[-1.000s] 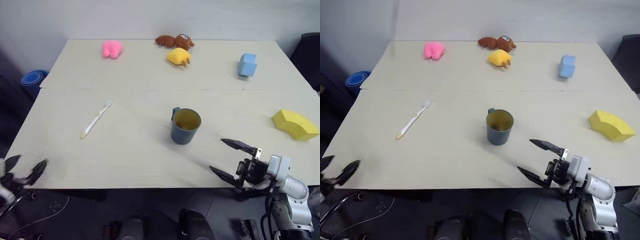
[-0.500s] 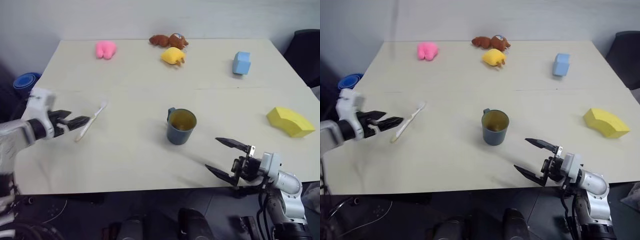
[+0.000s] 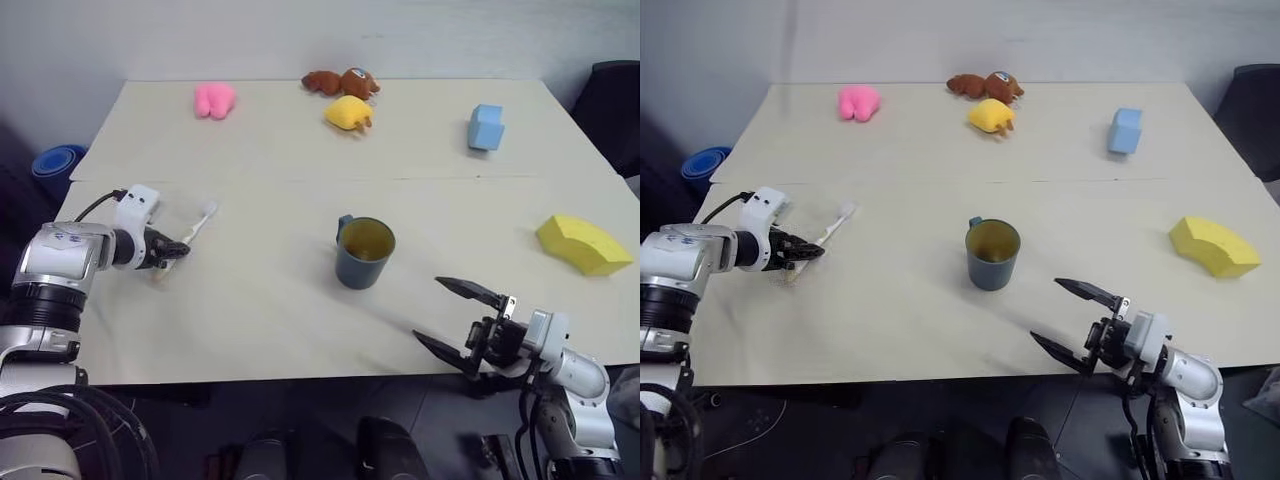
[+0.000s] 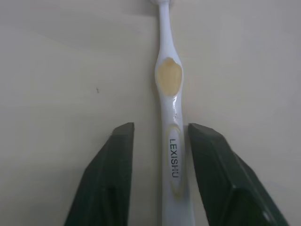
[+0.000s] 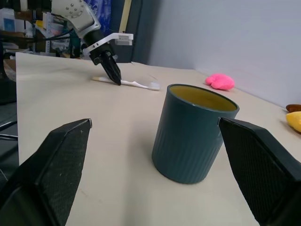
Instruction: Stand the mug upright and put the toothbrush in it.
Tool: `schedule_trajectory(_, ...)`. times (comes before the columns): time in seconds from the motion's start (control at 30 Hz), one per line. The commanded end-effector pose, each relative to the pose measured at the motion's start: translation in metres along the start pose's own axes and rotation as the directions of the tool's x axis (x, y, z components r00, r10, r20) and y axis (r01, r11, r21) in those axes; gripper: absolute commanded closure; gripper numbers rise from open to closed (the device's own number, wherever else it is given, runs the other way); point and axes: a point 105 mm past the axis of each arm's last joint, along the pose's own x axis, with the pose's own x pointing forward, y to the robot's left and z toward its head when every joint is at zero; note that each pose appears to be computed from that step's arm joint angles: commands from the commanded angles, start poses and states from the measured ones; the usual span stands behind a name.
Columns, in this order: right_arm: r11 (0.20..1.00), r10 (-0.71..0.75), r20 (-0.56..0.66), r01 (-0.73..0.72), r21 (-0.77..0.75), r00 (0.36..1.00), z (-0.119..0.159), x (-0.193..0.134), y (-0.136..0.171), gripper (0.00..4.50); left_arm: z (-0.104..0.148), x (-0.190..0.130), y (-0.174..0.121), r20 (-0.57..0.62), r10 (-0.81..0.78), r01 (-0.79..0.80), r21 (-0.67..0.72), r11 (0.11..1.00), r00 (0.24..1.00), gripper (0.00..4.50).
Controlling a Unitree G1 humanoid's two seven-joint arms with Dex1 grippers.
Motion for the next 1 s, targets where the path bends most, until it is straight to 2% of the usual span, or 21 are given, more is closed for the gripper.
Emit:
schedule_trajectory(0.03,0.998,-0.036,0.012,0.037,-0.056,0.999,0.015,-0.003,-0.007,0.00,0.005,0.006,-0.011,0.061,-0.091,0.094,-0.053,0.994,0.994,3.67)
schedule_trajectory(0.07,0.997,-0.042,0.009,0.043,-0.058,0.999,0.016,-0.003,-0.008,0.00,0.011,0.006,-0.014,0.096,-0.113,0.120,-0.066,0.991,0.989,4.00)
schedule_trajectory(0.1,0.997,-0.051,0.004,0.051,-0.061,0.999,0.018,-0.004,-0.008,0.00,0.031,0.005,-0.027,0.220,-0.182,0.190,-0.015,0.982,0.958,4.26)
schedule_trajectory(0.13,0.996,-0.061,-0.001,0.060,-0.063,0.998,0.019,-0.004,-0.009,0.00,0.052,0.000,-0.040,0.347,-0.249,0.256,0.026,0.966,0.904,4.29)
schedule_trajectory(0.17,0.996,-0.067,-0.004,0.067,-0.063,0.998,0.020,-0.005,-0.010,0.00,0.065,-0.004,-0.048,0.427,-0.287,0.291,0.059,0.955,0.857,4.29)
schedule_trajectory(0.2,0.995,-0.074,-0.010,0.073,-0.065,0.997,0.021,-0.006,-0.010,0.00,0.082,-0.012,-0.066,0.514,-0.366,0.355,0.122,0.927,0.776,4.29)
schedule_trajectory(0.23,0.995,-0.078,-0.015,0.077,-0.066,0.997,0.022,-0.007,-0.010,0.00,0.091,-0.018,-0.077,0.554,-0.411,0.392,0.161,0.906,0.724,4.29)
schedule_trajectory(0.33,0.991,-0.109,-0.031,0.107,-0.079,0.994,0.024,-0.010,-0.011,0.00,0.112,-0.036,-0.137,0.614,-0.620,0.479,0.405,0.779,0.489,4.29)
schedule_trajectory(0.4,0.989,-0.125,-0.038,0.122,-0.086,0.991,0.025,-0.012,-0.012,0.00,0.125,-0.047,-0.167,0.647,-0.685,0.481,0.508,0.715,0.335,4.29)
schedule_trajectory(0.57,0.985,-0.146,-0.051,0.141,-0.095,0.988,0.027,-0.014,-0.011,0.00,0.141,-0.055,-0.226,0.651,-0.753,0.513,0.616,0.597,0.095,4.29)
schedule_trajectory(0.67,0.983,-0.160,-0.049,0.154,-0.103,0.986,0.029,-0.014,-0.009,0.00,0.135,-0.041,-0.249,0.626,-0.777,0.519,0.644,0.562,0.064,4.29)
schedule_trajectory(0.93,0.976,-0.191,-0.047,0.185,-0.115,0.980,0.033,-0.012,-0.006,0.00,0.124,-0.001,-0.277,0.640,-0.766,0.504,0.643,0.577,0.061,4.29)
schedule_trajectory(1.0,0.976,-0.192,-0.051,0.185,-0.115,0.980,0.034,-0.011,-0.006,0.00,0.122,0.002,-0.279,0.643,-0.763,0.513,0.636,0.576,0.060,3.58)
